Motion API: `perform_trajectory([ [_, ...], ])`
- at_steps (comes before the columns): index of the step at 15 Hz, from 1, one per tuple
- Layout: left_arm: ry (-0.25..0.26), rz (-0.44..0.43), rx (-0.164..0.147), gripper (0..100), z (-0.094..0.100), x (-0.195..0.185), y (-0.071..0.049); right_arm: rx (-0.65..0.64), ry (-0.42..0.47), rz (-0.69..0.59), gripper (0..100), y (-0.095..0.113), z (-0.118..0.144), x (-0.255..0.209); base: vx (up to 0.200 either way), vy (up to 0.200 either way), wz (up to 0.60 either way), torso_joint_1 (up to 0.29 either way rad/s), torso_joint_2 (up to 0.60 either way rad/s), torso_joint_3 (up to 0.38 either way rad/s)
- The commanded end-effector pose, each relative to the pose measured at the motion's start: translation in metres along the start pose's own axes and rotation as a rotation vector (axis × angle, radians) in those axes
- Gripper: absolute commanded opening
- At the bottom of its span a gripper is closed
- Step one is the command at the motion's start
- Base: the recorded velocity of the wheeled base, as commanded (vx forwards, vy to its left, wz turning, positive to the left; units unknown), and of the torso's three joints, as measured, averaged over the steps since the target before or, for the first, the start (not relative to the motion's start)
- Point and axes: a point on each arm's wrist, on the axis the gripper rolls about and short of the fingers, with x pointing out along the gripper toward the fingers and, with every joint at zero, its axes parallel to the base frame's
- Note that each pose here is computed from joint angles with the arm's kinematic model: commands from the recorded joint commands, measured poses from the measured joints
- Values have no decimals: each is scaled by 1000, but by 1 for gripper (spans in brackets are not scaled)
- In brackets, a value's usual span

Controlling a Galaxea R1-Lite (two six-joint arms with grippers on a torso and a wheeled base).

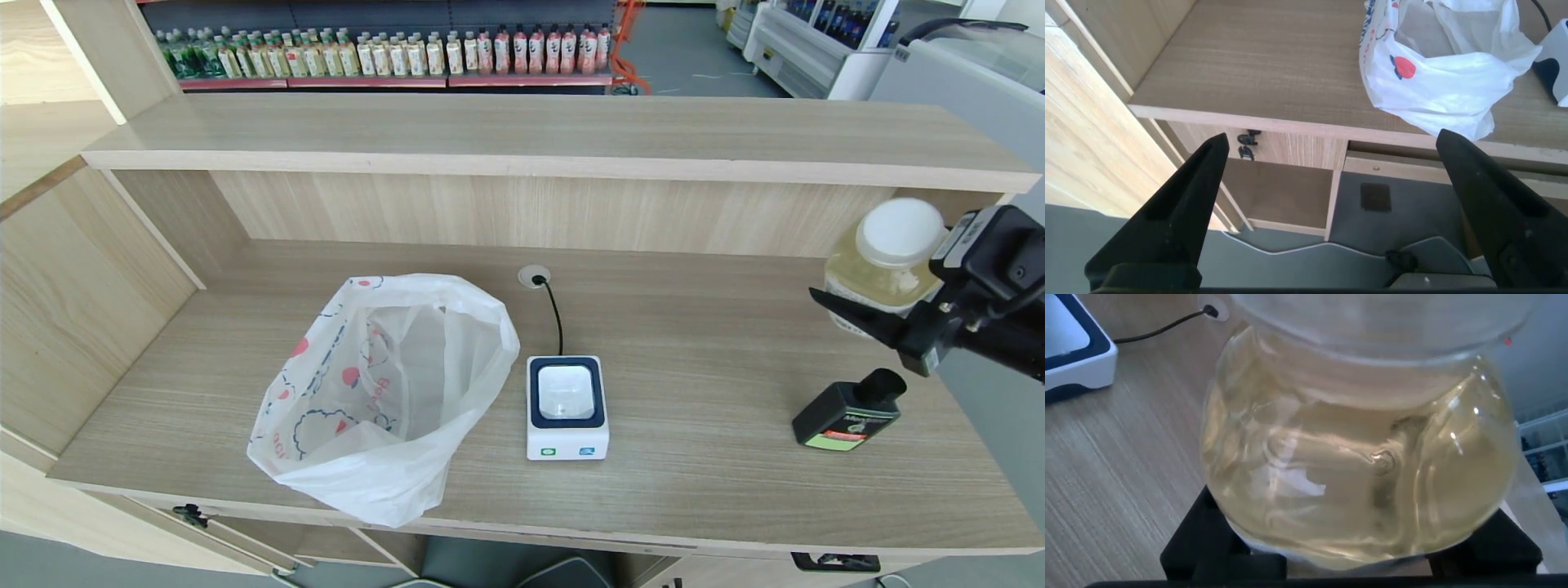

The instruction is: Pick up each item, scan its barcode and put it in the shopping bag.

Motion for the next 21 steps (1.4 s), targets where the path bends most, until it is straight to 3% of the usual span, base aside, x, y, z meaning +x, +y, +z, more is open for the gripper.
perform_trajectory([
  [1,-1,0,-1,100,0,0,0,11,-17,7,0,2,1,4,0,200,0,2,2,7],
  [10,-1,2,1,100,0,0,0,55,-57,84,0,19,6,17,0,200,0,5,3,4],
  [15,-1,0,1,100,0,0,0,78,-161,199,0,47,-10,32,0,0,0,0,0,0],
  [21,-1,0,1,100,0,0,0,63,-237,234,0,68,-19,51,0,0,0,0,0,0],
])
